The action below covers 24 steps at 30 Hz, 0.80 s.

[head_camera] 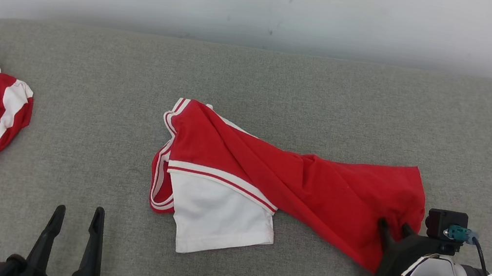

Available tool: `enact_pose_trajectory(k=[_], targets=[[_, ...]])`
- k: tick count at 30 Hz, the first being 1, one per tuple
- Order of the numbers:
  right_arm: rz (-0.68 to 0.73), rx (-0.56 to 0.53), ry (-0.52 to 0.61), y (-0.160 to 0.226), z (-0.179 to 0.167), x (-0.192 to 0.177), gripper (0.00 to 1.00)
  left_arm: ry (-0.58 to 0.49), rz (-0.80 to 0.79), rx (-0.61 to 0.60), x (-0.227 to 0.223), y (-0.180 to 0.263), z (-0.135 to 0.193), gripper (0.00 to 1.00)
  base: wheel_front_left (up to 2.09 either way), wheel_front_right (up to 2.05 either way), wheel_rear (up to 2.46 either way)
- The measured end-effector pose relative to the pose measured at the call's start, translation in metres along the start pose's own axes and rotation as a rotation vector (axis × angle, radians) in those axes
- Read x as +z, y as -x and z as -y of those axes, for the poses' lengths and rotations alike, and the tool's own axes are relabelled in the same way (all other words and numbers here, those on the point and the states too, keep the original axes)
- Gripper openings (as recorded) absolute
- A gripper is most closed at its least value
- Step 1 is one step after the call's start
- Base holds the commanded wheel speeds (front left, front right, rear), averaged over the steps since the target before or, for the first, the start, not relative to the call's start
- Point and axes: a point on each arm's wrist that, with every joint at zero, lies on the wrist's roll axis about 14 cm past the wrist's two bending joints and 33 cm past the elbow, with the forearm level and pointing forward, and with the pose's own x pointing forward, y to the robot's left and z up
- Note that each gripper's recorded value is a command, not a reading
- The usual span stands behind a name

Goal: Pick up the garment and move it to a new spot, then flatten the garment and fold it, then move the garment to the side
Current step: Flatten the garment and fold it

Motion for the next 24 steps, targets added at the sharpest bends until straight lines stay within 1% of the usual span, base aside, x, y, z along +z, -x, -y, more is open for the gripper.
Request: enact_pose_trajectory(k=[1,2,3,4,9,14,17,24], targets=[[0.001,0.002,0.000,0.000,0.000,-0.001,0.44,0.000,0.000,-0.002,0.000,0.000,0.001,1.00,0.00,0.00,0.00],[0.003,0.004,0.000,0.000,-0.001,-0.001,0.36,0.000,0.000,-0.002,0.000,0.000,0.001,1.00,0.00,0.00,0.00],[0.003,0.004,0.000,0.000,-0.001,-0.001,0.11,0.000,0.000,-0.002,0.000,0.000,0.001,1.00,0.00,0.00,0.00],[0.016,0.003,-0.002,0.000,-0.001,0.001,0.00,0.000,0.000,-0.002,0.000,0.000,0.001,1.00,0.00,0.00,0.00],[0.083,-0.008,-0.021,0.002,0.006,0.016,0.00,0.000,0.002,-0.003,0.000,-0.001,0.001,1.00,0.00,0.00,0.00],[0.218,-0.021,-0.053,0.013,0.014,0.048,0.00,0.001,0.012,0.000,0.004,-0.001,0.001,1.00,0.00,0.00,0.00],[0.282,-0.033,-0.083,0.027,0.021,0.060,0.00,0.004,0.015,0.002,0.005,-0.001,0.002,1.00,0.00,0.00,0.00],[0.354,-0.094,-0.116,0.073,0.043,0.071,0.00,0.010,0.028,-0.017,0.008,-0.004,0.009,1.00,0.00,0.00,0.00]])
